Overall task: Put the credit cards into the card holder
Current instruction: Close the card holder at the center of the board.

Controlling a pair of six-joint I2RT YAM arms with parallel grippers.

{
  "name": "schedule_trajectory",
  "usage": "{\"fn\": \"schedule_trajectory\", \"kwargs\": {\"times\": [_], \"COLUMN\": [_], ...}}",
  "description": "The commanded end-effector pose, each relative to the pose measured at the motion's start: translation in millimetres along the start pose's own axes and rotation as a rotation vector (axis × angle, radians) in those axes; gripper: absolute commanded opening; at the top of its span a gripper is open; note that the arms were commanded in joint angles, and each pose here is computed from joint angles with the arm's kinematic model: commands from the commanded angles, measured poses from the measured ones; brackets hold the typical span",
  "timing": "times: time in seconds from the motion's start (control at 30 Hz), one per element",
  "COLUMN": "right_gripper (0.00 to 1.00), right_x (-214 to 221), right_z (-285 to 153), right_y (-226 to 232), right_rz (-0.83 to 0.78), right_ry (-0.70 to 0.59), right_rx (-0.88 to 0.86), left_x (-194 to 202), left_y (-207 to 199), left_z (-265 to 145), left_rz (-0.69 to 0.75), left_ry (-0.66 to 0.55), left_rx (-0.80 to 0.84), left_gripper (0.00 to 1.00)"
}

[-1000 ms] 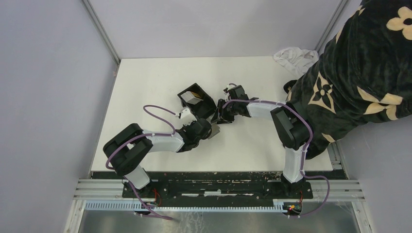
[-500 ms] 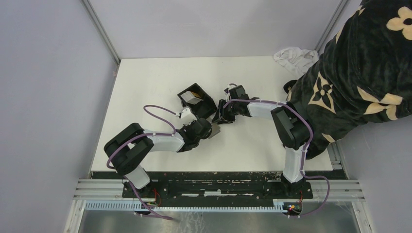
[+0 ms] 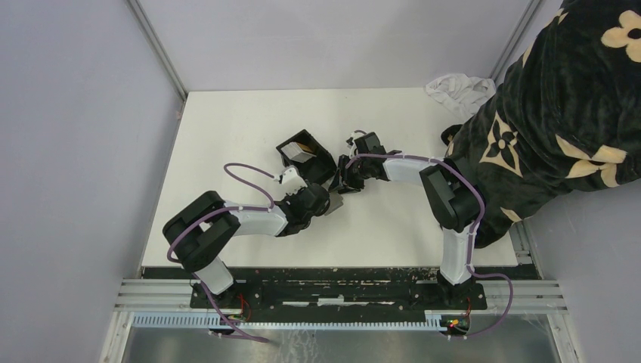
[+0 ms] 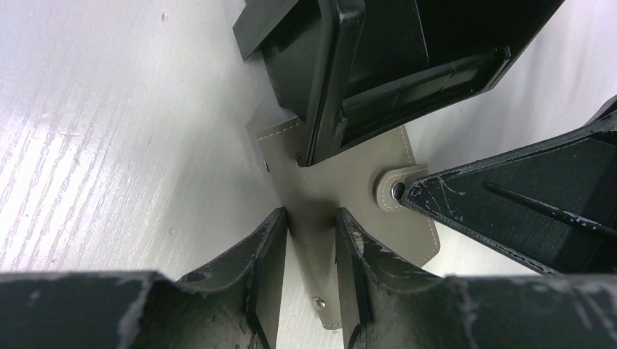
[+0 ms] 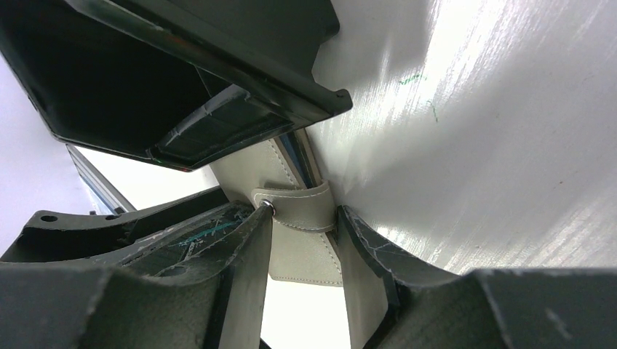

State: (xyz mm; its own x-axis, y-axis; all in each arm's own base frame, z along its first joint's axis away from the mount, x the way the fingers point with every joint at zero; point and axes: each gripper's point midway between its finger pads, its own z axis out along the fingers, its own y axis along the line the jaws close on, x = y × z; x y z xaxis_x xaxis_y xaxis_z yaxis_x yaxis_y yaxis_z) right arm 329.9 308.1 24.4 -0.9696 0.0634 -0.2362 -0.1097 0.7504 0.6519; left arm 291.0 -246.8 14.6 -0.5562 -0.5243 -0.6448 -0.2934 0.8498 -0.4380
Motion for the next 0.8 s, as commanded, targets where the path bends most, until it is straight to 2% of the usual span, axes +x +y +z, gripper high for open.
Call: {"fn": "schedule_trajectory", "kwargs": {"times": [0.0, 0.77], "right_gripper": [0.44, 0.44], "right_x": [4.3, 17.0], "right_z": [8.0, 18.5], "right_y": [-2.6, -8.8], "right_rz": [-0.022, -0.045], "right_ry": [0.022, 0.086], "right_rx": [0.017, 0.050], "left_x": [57.5, 60.9], "left_y": [97.1, 93.1], "left_z": [-6.3, -1.8], "left_rz": [0.254, 0.262], "left_ry": [0.233, 0.243], "left_rx": [-0.244, -0.239], "left_gripper": [0.38, 0.37]}}
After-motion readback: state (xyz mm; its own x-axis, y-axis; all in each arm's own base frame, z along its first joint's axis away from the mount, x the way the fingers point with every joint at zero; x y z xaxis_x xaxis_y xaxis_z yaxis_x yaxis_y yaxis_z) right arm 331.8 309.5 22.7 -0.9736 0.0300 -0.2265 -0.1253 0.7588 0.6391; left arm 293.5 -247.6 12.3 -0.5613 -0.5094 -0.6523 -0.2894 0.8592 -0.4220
